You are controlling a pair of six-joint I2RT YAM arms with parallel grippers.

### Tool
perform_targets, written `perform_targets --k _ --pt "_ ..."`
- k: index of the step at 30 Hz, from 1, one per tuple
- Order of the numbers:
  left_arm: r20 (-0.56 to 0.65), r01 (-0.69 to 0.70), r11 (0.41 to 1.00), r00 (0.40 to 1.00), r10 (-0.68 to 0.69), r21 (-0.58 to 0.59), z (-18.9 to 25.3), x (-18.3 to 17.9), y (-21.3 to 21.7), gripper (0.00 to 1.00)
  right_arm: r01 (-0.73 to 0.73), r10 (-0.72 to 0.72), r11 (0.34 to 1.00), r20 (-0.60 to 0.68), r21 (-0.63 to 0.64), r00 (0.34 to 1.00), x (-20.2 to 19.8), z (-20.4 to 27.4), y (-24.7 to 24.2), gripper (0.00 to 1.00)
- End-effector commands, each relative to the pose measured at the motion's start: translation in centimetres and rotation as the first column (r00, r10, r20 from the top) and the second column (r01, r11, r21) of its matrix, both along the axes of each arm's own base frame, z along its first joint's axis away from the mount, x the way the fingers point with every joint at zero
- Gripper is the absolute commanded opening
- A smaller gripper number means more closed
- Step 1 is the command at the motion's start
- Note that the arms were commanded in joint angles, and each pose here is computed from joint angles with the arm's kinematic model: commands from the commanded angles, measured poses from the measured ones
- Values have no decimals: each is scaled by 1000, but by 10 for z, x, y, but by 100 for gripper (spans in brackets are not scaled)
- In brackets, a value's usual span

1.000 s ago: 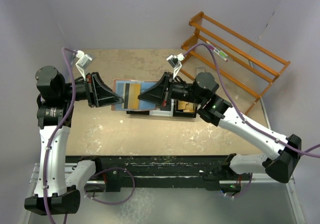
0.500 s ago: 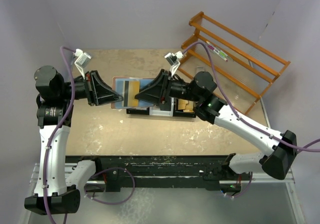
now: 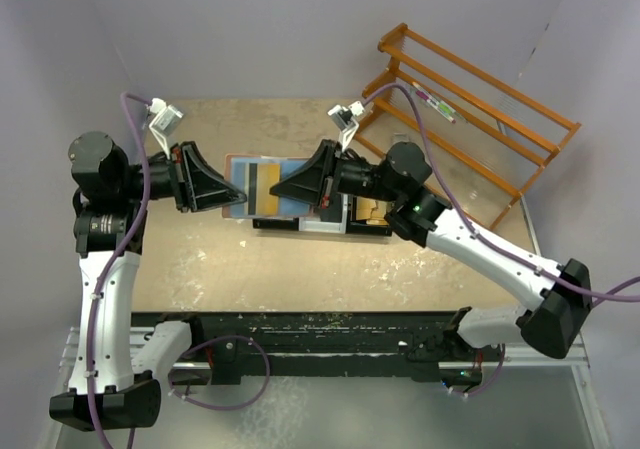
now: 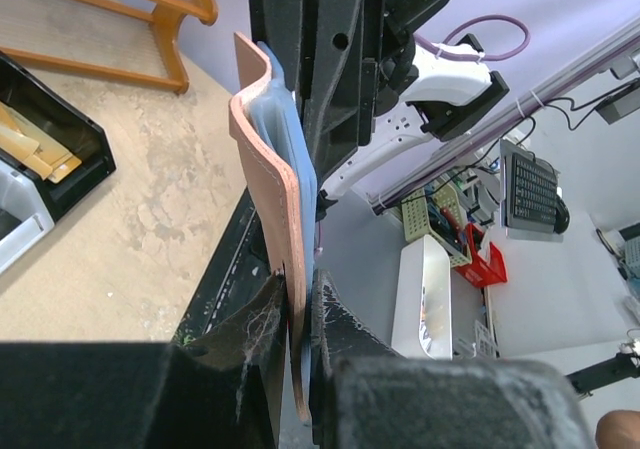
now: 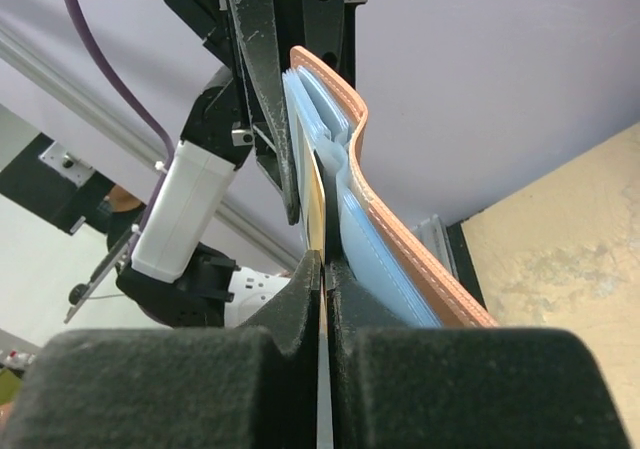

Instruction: Take the credit cards out of the card holder

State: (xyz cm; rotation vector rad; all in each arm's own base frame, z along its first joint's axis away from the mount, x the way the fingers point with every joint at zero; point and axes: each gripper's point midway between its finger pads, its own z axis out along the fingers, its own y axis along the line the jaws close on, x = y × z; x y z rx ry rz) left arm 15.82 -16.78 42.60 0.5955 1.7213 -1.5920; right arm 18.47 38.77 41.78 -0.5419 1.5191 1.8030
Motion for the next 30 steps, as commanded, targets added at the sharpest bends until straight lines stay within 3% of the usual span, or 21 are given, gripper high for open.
perform_targets --k 1,6,14,21,25,30 --pt "59 65 998 996 -66 19 -1 -15 -2 0 122 -122 988 2 -94 992 17 -19 -21 0" --pt "54 -8 996 999 4 86 -24 7 1 0 273 -285 932 -13 -238 959 44 -50 -74 0" --pt "93 -86 981 993 71 171 -45 24 7 0 437 -542 726 -52 -531 839 86 -133 -158 0" --pt "115 -104 974 990 81 203 -49 25 9 0 466 -690 554 -68 -690 721 121 -197 -198 0" --pt "129 -120 968 987 94 219 -51 26 11 0 485 -780 411 -23 -772 625 141 -228 -223 0" --pt "134 -110 971 988 83 211 -48 21 10 0 456 -823 298 16 -838 568 162 -264 -235 0"
